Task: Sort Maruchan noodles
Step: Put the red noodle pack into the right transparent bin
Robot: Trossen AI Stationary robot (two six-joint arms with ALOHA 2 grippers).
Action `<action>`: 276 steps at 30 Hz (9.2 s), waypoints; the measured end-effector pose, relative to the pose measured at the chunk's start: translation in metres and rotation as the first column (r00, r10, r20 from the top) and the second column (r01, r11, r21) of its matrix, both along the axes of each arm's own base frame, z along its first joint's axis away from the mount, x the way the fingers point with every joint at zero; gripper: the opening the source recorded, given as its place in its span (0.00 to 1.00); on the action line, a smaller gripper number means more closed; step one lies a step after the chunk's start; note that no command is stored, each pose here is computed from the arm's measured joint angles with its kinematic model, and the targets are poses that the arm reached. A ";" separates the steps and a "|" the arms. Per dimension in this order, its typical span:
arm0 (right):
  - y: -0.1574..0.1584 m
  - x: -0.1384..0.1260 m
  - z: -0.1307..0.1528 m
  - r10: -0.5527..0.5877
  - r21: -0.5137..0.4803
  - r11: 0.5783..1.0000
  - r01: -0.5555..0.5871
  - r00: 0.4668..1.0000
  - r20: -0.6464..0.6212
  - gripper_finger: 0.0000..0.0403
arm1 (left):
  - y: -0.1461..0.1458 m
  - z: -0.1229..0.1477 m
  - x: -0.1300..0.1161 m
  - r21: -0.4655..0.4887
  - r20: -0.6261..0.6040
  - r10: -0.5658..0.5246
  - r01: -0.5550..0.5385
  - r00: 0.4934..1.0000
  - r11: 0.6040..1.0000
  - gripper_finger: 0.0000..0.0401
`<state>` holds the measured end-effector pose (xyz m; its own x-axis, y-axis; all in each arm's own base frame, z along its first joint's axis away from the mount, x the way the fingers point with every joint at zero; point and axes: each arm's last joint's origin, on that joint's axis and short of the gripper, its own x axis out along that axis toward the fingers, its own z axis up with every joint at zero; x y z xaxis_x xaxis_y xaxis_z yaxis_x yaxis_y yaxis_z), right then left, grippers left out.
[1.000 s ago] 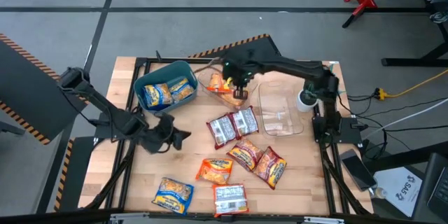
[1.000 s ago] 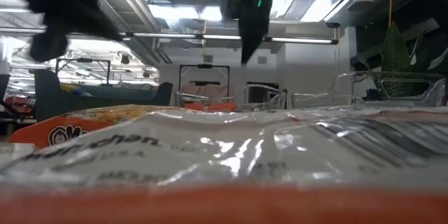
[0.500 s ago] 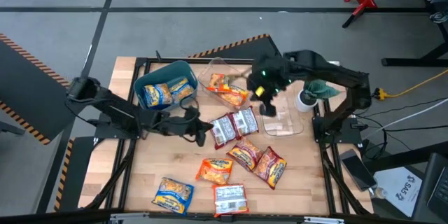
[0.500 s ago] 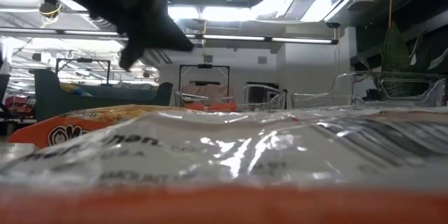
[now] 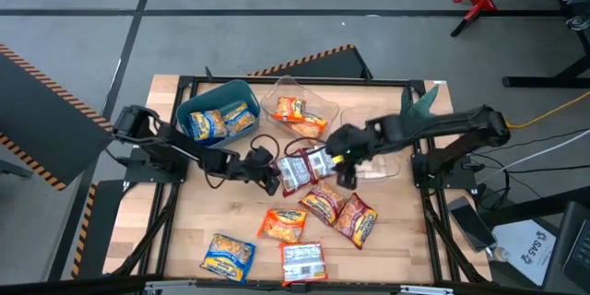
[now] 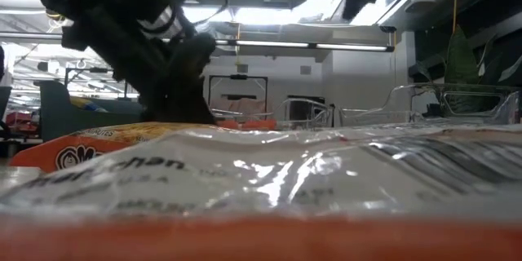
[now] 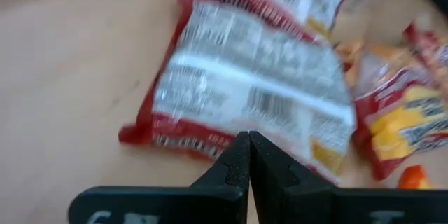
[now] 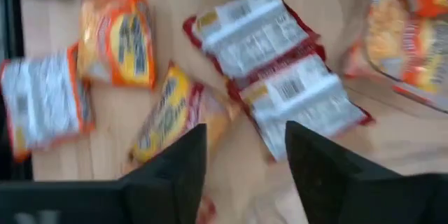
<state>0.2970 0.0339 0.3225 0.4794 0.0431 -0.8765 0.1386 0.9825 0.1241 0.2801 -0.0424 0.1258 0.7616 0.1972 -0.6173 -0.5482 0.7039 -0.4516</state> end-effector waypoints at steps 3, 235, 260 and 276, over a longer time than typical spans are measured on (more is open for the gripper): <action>0.002 0.011 -0.031 -0.098 0.055 0.994 0.093 0.991 0.089 0.49 | -0.003 -0.009 0.000 -0.024 -0.035 -0.008 0.007 0.999 1.000 0.00; -0.016 -0.079 -0.044 0.088 -0.246 0.967 -0.071 0.994 0.059 0.50 | -0.015 0.022 -0.007 -0.084 0.127 0.130 -0.120 0.983 0.989 0.00; -0.015 -0.057 -0.046 -0.069 -0.166 0.981 0.101 0.980 0.188 0.50 | 0.035 0.009 0.093 0.187 0.125 -0.079 0.055 0.989 0.981 0.00; -0.016 -0.055 -0.045 -0.159 -0.148 0.970 0.194 0.962 0.220 0.50 | 0.026 -0.028 0.086 0.076 -0.069 -0.077 0.082 0.995 0.994 0.00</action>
